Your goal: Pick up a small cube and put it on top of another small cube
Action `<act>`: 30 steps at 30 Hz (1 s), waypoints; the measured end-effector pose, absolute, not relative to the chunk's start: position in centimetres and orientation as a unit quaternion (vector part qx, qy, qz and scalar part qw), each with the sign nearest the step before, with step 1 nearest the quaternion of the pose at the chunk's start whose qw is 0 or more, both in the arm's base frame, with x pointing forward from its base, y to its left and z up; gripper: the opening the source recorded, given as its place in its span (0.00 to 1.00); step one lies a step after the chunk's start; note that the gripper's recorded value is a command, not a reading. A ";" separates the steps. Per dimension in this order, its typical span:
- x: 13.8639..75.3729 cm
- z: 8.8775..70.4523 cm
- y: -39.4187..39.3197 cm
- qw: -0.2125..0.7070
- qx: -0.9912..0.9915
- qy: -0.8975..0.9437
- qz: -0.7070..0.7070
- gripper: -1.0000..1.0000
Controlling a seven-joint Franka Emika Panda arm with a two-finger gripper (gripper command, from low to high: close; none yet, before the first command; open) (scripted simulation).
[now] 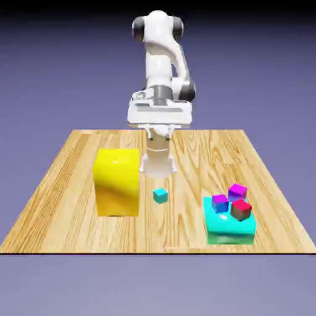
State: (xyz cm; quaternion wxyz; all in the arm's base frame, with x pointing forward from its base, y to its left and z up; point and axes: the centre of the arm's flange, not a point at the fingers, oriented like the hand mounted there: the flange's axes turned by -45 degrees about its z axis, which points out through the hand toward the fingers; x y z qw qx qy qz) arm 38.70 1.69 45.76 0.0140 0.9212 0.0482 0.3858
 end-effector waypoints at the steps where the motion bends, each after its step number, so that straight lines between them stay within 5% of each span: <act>1: 38.5 45.7 2.7 0.021 0.921 0.066 0.384 0.50; 30: 28.2 32.3 21.4 0.262 0.778 0.535 0.201 0.50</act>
